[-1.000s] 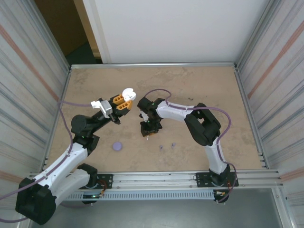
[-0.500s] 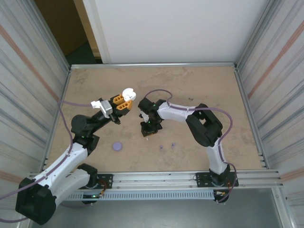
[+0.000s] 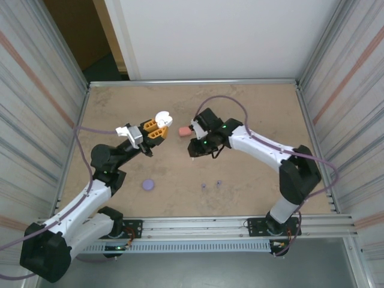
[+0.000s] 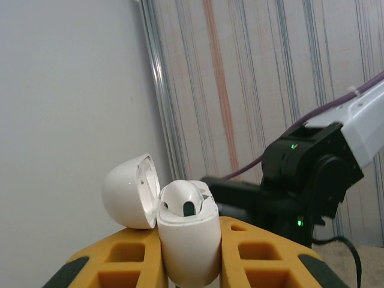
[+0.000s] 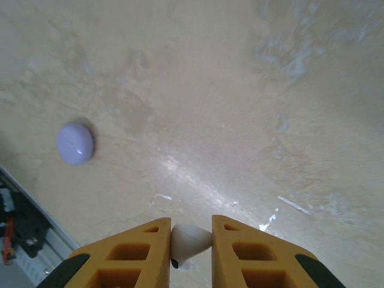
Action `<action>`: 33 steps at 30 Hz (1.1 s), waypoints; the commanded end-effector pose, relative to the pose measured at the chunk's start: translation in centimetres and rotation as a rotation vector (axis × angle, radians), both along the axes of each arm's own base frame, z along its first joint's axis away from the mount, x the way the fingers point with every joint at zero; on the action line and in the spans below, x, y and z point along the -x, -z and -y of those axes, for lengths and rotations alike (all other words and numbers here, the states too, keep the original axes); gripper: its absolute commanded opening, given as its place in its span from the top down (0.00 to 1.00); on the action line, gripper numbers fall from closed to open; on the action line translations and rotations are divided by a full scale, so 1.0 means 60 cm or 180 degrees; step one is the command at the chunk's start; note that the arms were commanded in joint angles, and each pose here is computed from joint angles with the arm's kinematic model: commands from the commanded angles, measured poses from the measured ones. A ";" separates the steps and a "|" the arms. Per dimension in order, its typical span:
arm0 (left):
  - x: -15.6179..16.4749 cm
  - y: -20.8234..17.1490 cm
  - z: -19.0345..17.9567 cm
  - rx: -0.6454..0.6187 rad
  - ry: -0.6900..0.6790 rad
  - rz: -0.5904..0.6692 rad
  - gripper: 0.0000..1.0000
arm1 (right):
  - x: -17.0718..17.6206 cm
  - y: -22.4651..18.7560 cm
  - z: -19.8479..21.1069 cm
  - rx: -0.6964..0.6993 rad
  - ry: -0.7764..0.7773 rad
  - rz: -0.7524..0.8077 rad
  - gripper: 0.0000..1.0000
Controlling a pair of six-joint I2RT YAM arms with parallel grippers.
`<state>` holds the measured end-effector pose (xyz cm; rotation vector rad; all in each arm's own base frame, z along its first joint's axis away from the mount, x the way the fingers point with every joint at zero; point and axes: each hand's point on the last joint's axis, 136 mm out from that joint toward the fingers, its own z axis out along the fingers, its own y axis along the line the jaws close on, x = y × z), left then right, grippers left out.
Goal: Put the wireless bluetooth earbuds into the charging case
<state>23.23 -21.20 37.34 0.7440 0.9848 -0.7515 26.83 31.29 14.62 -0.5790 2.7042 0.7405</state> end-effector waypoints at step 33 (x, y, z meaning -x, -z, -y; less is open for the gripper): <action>-0.032 0.017 0.039 -0.0094 0.0170 -0.0018 1.00 | 0.024 -0.470 -0.024 -0.1724 -0.0152 0.2267 0.79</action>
